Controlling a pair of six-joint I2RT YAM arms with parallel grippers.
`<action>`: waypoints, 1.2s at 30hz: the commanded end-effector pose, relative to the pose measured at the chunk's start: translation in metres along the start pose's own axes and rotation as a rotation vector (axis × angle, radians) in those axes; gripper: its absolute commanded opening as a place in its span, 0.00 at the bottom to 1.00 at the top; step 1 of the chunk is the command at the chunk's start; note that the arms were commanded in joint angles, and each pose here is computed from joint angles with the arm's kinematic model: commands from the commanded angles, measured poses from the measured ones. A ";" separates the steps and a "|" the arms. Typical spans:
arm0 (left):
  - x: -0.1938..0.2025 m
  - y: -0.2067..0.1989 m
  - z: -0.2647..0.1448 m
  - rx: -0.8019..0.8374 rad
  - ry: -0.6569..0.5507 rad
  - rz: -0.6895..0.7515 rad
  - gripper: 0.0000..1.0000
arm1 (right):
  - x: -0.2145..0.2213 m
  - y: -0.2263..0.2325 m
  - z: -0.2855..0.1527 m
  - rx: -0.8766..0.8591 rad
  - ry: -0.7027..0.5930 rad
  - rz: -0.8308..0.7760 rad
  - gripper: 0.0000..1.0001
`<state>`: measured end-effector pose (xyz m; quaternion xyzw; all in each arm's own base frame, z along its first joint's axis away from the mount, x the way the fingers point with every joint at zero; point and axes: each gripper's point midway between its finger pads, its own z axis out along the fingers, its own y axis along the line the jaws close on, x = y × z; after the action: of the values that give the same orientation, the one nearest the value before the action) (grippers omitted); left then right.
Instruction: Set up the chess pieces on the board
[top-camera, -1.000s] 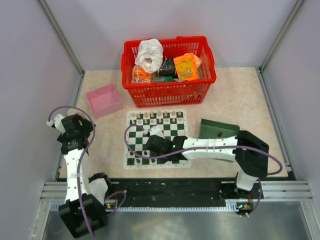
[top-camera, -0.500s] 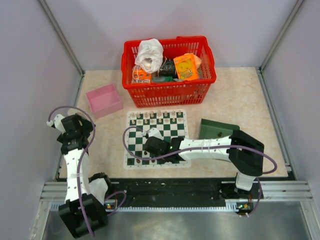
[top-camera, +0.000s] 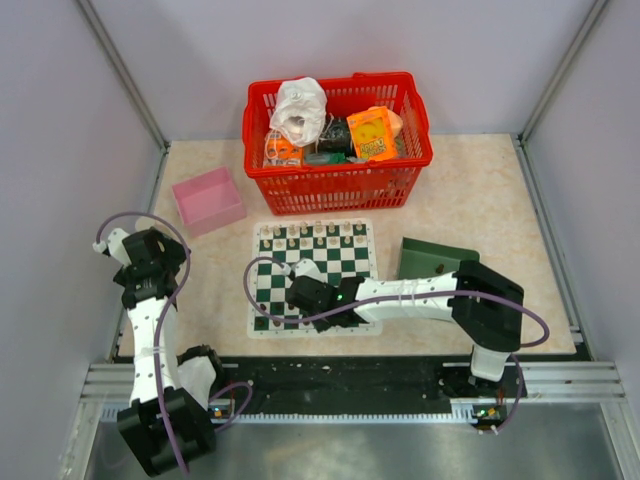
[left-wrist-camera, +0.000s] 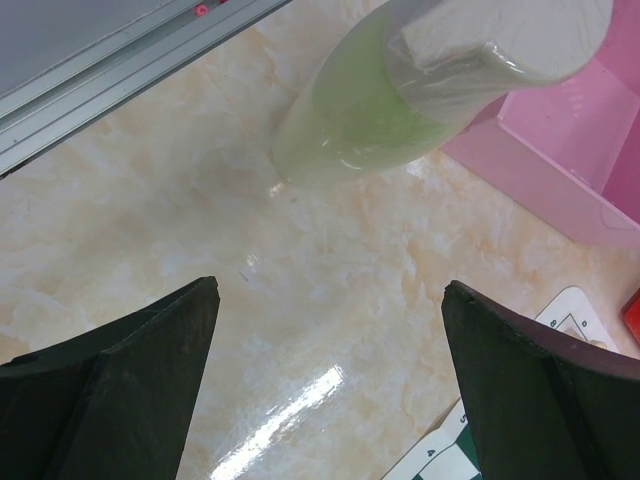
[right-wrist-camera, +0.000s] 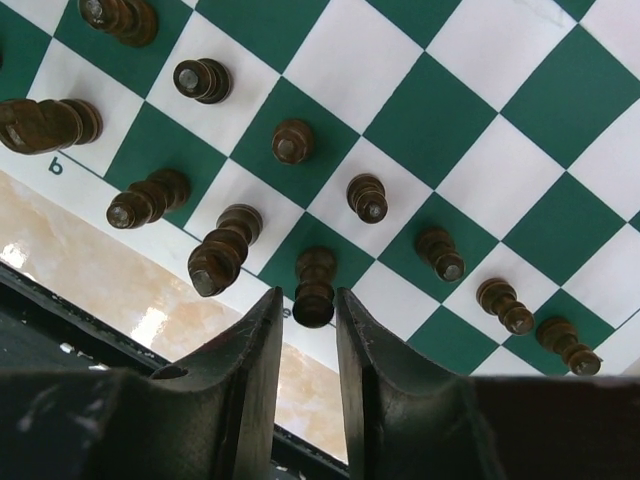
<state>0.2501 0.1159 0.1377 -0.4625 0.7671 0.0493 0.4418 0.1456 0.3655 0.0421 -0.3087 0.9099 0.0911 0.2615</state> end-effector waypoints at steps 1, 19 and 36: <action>-0.013 -0.002 -0.001 0.004 -0.044 -0.002 0.99 | -0.018 0.021 -0.007 -0.058 -0.047 -0.006 0.29; -0.012 0.000 -0.003 -0.003 -0.047 0.002 0.99 | -0.062 -0.058 -0.107 0.059 -0.306 0.117 0.52; -0.011 -0.002 -0.003 0.009 -0.042 -0.008 0.99 | 0.007 -0.255 -0.089 0.190 -0.180 0.580 0.53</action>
<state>0.2486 0.1168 0.1390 -0.4634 0.7654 0.0528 0.4435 0.2628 0.1278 0.1260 0.0194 0.9262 0.0622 0.3713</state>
